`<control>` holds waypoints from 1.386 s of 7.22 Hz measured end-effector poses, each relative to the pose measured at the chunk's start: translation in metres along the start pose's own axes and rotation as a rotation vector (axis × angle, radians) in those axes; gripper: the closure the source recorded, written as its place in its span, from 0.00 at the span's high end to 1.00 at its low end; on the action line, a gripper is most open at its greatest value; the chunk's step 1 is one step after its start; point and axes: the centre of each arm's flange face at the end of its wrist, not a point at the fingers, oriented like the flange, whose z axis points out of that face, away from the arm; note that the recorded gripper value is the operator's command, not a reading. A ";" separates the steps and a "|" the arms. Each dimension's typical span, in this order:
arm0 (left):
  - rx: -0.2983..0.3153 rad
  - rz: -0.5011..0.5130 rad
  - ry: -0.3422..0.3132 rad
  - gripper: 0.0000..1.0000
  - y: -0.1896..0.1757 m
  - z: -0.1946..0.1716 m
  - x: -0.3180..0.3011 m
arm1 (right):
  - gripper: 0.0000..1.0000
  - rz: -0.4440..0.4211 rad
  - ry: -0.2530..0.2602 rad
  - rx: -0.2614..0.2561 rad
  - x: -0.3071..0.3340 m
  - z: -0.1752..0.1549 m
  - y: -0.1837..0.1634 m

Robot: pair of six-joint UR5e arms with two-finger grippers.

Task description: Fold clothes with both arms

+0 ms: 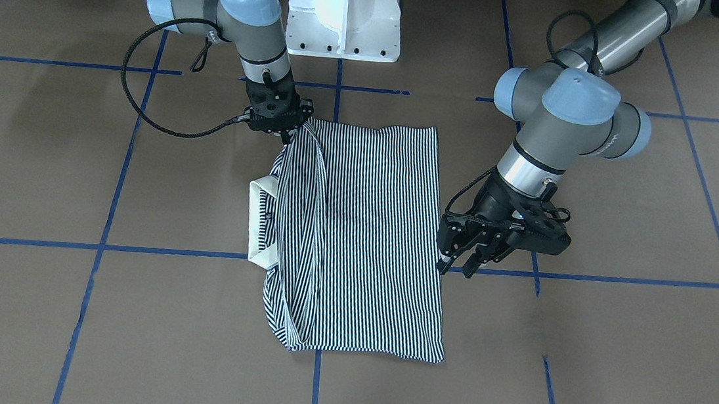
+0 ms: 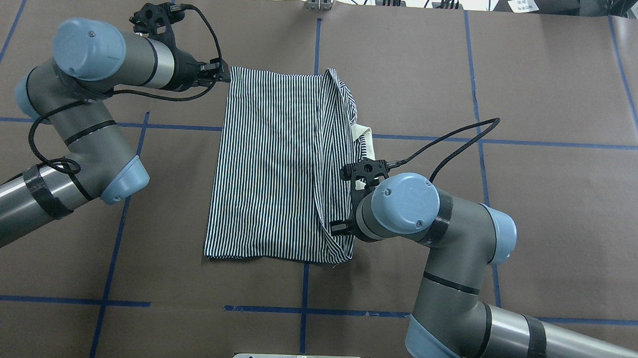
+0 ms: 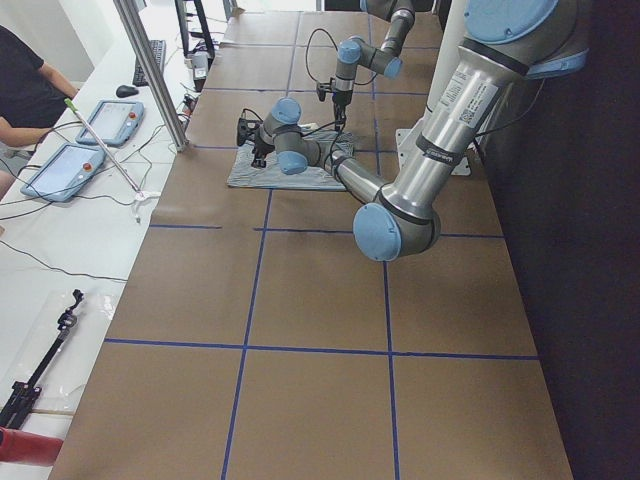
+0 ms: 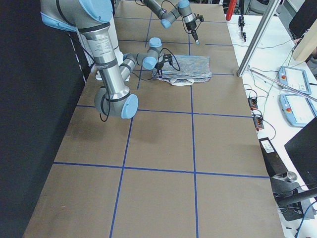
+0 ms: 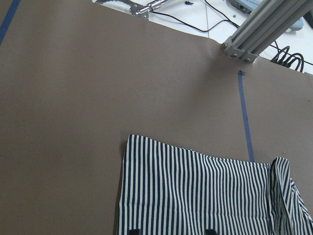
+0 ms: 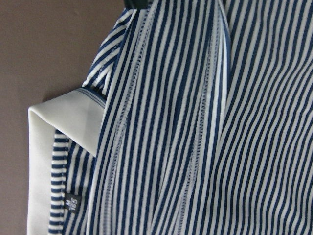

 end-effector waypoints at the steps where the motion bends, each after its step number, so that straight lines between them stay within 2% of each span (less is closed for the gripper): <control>1: 0.000 0.000 0.000 0.54 0.000 0.000 0.000 | 0.62 0.004 0.003 0.004 0.003 -0.001 -0.002; 2: 0.000 0.000 0.000 0.54 0.000 0.000 0.000 | 0.79 0.010 0.004 0.010 0.006 -0.003 -0.008; 5: 0.002 0.000 0.002 0.54 -0.001 -0.001 0.000 | 0.69 0.024 -0.007 0.036 -0.007 -0.015 -0.026; 7: 0.004 0.001 0.005 0.54 -0.001 -0.003 0.001 | 0.66 0.024 -0.003 0.036 -0.036 -0.004 -0.035; 8: 0.004 0.001 0.007 0.54 -0.001 -0.004 0.002 | 0.56 0.016 0.002 0.028 -0.045 0.005 -0.029; 9: 0.005 0.002 0.008 0.53 -0.002 -0.005 0.002 | 0.34 0.008 0.006 0.022 -0.051 0.010 -0.023; 10: 0.005 0.002 0.009 0.53 -0.001 -0.005 0.002 | 0.00 0.001 0.007 0.018 -0.056 0.014 -0.017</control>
